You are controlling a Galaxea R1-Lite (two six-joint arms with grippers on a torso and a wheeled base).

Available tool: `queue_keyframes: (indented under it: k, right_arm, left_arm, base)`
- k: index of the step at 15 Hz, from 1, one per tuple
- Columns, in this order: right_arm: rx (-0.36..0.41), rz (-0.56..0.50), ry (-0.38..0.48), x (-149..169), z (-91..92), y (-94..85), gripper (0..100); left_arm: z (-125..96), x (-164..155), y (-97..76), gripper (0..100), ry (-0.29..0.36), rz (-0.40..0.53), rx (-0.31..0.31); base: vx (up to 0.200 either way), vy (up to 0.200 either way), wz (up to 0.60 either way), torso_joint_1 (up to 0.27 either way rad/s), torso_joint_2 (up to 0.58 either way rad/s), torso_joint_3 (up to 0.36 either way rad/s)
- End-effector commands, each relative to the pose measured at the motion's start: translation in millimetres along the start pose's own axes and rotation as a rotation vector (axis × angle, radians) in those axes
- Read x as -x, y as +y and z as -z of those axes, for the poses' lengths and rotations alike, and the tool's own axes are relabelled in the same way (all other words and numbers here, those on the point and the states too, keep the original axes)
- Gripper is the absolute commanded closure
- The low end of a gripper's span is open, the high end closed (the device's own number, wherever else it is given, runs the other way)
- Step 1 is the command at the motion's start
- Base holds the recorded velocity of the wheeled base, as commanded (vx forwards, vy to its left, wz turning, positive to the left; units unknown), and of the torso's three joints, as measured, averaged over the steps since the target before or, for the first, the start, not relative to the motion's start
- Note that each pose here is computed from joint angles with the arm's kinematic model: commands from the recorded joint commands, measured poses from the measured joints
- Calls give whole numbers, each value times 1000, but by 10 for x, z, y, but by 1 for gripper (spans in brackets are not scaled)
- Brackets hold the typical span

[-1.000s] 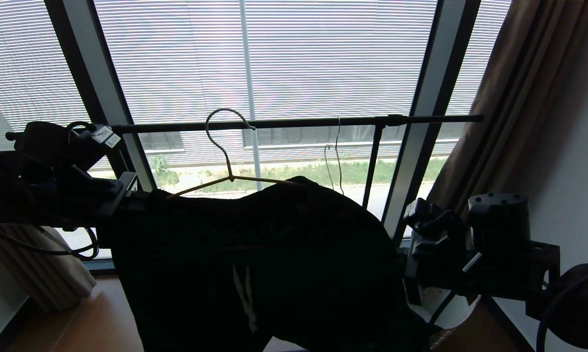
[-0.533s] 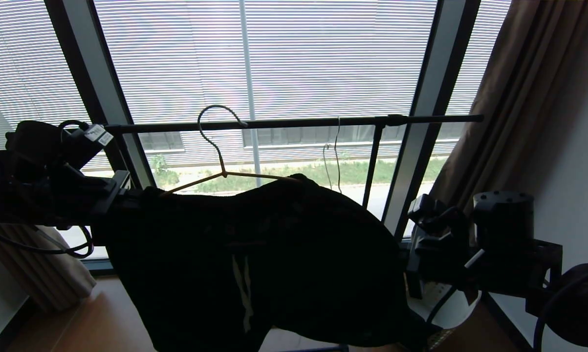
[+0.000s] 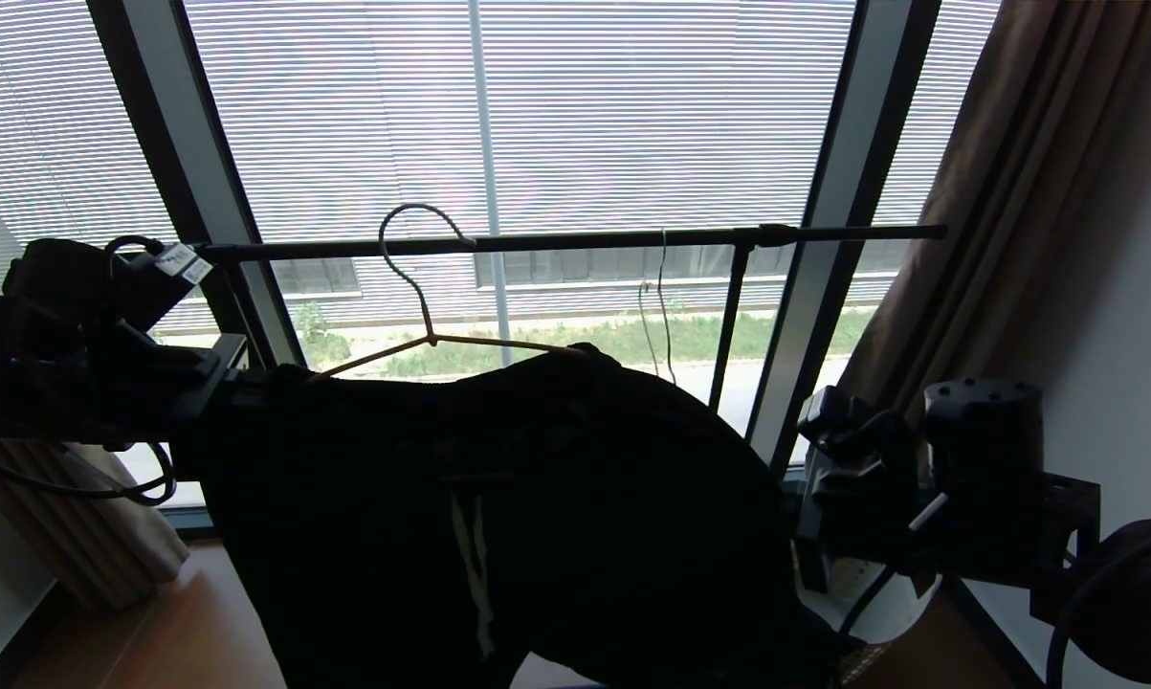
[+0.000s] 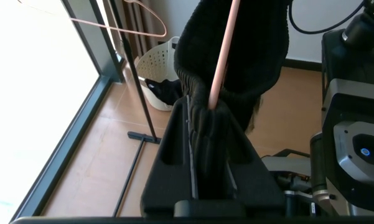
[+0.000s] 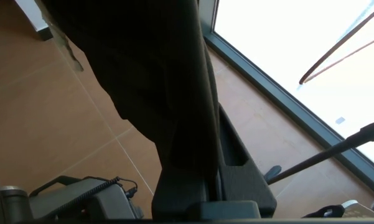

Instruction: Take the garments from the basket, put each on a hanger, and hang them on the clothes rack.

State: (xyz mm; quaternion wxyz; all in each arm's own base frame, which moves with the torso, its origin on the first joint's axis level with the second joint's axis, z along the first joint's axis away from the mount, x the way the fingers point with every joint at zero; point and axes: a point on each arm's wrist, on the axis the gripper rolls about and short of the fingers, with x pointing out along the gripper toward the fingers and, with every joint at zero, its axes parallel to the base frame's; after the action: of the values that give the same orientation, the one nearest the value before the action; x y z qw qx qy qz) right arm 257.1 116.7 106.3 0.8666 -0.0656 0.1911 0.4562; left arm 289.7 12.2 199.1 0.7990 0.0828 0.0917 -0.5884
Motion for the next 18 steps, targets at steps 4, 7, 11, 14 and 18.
queue_keyframes:
  k: [4,7,11,14,18]
  right_arm:
    - [0,-4,5,-8,14,13,0]
    - [39,-14,14,11,48,62,0]
    - [141,-11,4,39,24,74,0]
    - [90,8,-35,70,-91,68,0]
    - [-4,84,-78,92,-244,41,0]
  left_arm:
    - [7,-4,-6,100,-8,9,3]
    - [15,-21,-4,100,-8,14,5]
    - [148,192,8,100,-2,-58,57]
    - [254,378,-35,100,3,-122,103]
    - [327,471,-46,100,17,-163,134]
  base:
    - [0,0,0,0,0,0]
    - [0,0,0,0,0,0]
    - [0,0,0,0,0,0]
    - [0,0,0,0,0,0]
    - [0,0,0,0,0,0]
